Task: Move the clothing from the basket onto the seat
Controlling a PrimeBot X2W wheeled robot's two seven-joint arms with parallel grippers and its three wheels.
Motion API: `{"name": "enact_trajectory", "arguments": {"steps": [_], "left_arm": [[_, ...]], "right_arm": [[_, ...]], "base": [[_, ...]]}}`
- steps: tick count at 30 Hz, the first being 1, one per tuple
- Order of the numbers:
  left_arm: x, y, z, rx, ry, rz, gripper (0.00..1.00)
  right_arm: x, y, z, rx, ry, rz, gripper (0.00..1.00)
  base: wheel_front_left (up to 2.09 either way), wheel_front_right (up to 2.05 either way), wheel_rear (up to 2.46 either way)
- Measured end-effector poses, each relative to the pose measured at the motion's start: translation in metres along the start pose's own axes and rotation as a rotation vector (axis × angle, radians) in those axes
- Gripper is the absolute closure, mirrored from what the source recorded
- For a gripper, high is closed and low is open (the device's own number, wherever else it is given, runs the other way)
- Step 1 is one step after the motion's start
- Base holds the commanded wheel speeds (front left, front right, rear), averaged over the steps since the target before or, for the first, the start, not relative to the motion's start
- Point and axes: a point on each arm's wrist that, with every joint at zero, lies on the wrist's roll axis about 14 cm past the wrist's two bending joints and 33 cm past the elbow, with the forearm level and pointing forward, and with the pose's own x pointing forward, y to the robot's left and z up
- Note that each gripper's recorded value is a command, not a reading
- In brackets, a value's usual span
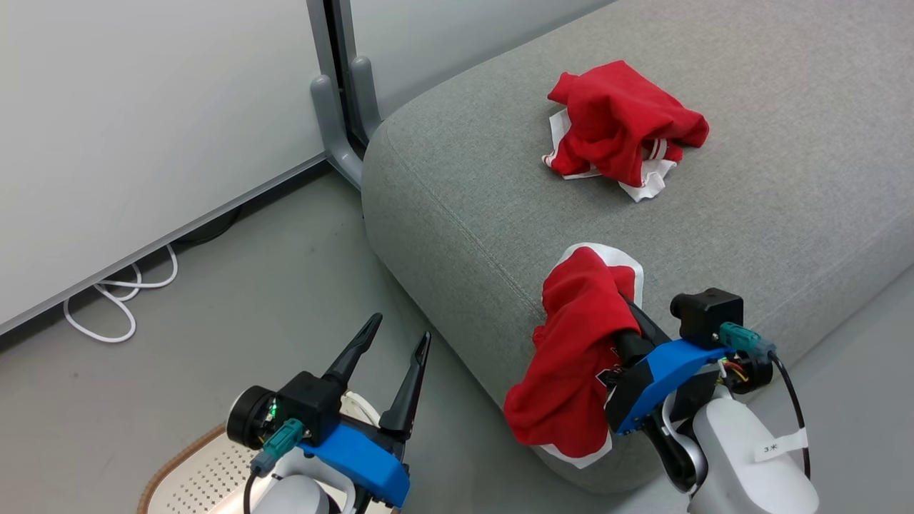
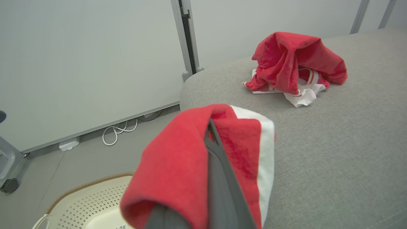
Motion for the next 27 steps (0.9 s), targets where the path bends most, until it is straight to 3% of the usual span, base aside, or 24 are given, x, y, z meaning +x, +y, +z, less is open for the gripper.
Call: {"name": "enact_trajectory", "arguments": {"steps": [6,11,27], "left_arm": [[-0.002,0.004,-0.002,-0.007,0.001,0.011,0.0],[-0.002,0.012,-0.008,-0.008,0.008,0.016,0.0],[0.021,0.08,-0.029,0.006,-0.029,0.001,0.0]], "right_arm": [[0.002,-0.002,-0.003,0.009,0.023,-0.009,1.0],[0.024,-0.02,0.028,0.006,-0.01,-0.055,1.0],[0.133,-0.09,0.213,-0.193,-0.271,-0.229,1.0]], "base": [[0.0,0.0,0.0],[0.0,0.0,0.0],[0.0,0.0,0.0]]}}
